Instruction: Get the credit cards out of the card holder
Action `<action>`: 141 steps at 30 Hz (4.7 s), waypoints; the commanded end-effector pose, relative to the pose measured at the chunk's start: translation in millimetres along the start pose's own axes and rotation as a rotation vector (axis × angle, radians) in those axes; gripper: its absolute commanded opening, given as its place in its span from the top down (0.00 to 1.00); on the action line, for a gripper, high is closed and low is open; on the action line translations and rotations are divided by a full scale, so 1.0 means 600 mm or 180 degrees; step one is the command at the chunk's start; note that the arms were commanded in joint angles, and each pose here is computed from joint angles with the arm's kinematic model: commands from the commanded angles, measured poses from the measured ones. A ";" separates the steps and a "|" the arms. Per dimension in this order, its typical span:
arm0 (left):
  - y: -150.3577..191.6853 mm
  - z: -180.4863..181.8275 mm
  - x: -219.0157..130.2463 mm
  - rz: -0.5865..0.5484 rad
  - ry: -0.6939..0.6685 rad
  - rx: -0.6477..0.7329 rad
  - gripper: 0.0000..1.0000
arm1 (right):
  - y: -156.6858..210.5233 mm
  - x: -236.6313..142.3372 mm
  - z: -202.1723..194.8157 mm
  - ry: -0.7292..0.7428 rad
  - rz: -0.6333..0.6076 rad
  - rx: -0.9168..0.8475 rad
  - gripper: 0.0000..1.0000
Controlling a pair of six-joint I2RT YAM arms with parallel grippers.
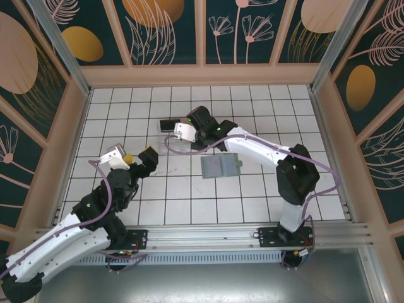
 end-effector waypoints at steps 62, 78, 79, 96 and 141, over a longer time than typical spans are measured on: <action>0.015 0.021 -0.003 0.0045 -0.0103 0.0100 0.01 | 0.007 0.035 0.002 0.0273 0.0223 -0.0620 1.00; 0.016 0.023 -0.004 0.0043 -0.0099 0.0099 0.01 | 0.036 0.064 0.002 0.0220 0.0384 -0.0549 1.00; 0.016 0.024 -0.005 0.0044 -0.0101 0.0100 0.01 | 0.036 0.067 0.002 0.0223 0.0391 -0.0547 1.00; 0.021 0.030 -0.005 0.0050 -0.0133 0.0119 0.01 | 0.029 0.096 0.001 0.0264 0.0431 -0.0529 0.92; 0.033 0.025 0.000 0.0135 -0.0059 0.0177 0.01 | -0.015 0.022 -0.074 0.0872 0.0012 0.0443 0.71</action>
Point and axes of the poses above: each hand's point on the last joint's axis, 136 mm out from that joint toward the fingers, its own x axis out along the fingers, its own z axis along the line the jaws close on, y = z × x, the point moved 5 cm from there along -x, back along the fingers, and after that the axes turned 7 degrees about x, right-handed, at the moved point
